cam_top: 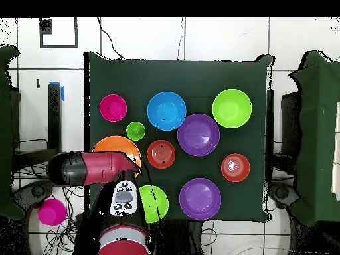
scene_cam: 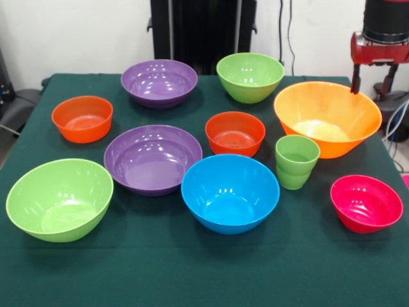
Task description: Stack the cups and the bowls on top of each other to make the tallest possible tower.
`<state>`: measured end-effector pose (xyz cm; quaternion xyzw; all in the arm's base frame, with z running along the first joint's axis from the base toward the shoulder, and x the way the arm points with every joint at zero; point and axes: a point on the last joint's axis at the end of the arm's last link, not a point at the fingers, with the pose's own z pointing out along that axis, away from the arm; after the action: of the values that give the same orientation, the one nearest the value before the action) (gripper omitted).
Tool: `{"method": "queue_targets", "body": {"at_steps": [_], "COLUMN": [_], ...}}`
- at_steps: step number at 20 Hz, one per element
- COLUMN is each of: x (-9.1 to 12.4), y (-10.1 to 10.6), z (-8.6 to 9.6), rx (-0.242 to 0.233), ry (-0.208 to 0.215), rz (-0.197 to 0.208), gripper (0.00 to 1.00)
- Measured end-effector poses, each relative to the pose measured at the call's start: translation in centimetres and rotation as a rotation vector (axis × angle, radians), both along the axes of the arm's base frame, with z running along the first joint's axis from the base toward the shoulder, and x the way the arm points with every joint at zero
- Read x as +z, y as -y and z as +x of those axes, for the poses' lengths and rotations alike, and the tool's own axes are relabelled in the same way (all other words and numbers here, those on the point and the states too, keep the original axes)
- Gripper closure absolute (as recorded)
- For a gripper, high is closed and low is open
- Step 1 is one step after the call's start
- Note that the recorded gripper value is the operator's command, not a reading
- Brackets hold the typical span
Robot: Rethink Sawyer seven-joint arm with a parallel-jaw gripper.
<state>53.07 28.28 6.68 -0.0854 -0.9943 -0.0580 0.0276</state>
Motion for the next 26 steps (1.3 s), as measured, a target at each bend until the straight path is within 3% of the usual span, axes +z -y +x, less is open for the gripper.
{"method": "queue_targets", "body": {"at_steps": [12,26], "x": [-1.3,-6.7], "y": [-0.5,-2.5], "z": [0.4,-2.7], "rx": [0.005,0.043], "ry": [-0.004,-0.045], "rz": [0.001,-0.013], "gripper": [0.00,0.00]}}
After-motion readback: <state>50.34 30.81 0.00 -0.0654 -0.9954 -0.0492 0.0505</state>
